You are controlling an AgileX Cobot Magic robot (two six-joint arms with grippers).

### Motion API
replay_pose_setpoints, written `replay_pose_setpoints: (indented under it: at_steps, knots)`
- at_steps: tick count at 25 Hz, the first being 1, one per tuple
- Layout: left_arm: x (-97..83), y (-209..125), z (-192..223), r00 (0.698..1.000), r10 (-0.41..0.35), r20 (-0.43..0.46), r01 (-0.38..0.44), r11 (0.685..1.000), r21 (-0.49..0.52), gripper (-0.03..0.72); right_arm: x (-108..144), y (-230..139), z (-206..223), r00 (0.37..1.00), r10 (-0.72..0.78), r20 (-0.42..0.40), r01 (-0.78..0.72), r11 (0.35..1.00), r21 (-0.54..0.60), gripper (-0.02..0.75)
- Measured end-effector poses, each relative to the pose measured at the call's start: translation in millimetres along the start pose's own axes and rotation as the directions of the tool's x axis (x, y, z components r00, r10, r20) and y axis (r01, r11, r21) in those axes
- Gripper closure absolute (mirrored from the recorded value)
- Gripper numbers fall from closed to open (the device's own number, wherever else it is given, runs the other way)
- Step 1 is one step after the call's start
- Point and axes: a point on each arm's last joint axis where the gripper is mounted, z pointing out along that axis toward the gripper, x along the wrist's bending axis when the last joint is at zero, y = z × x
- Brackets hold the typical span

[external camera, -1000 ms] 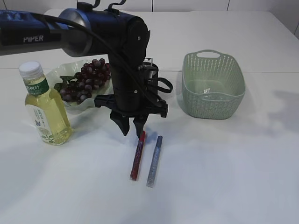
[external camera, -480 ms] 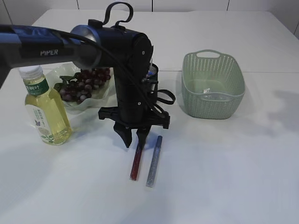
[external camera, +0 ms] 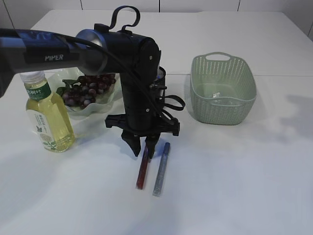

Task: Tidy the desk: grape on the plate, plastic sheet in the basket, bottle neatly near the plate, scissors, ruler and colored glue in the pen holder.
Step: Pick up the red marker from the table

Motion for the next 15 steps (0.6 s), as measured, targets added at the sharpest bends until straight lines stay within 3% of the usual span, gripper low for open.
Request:
replay_pose_setpoints:
  at_steps: [15]
  knots:
    - [-0.3,1.9,5.9,1.000,-0.007,0.011,0.007,1.000,0.000,0.444,0.0,0.0,0.0,1.000,0.000,0.000,0.000,1.000,0.000,0.354]
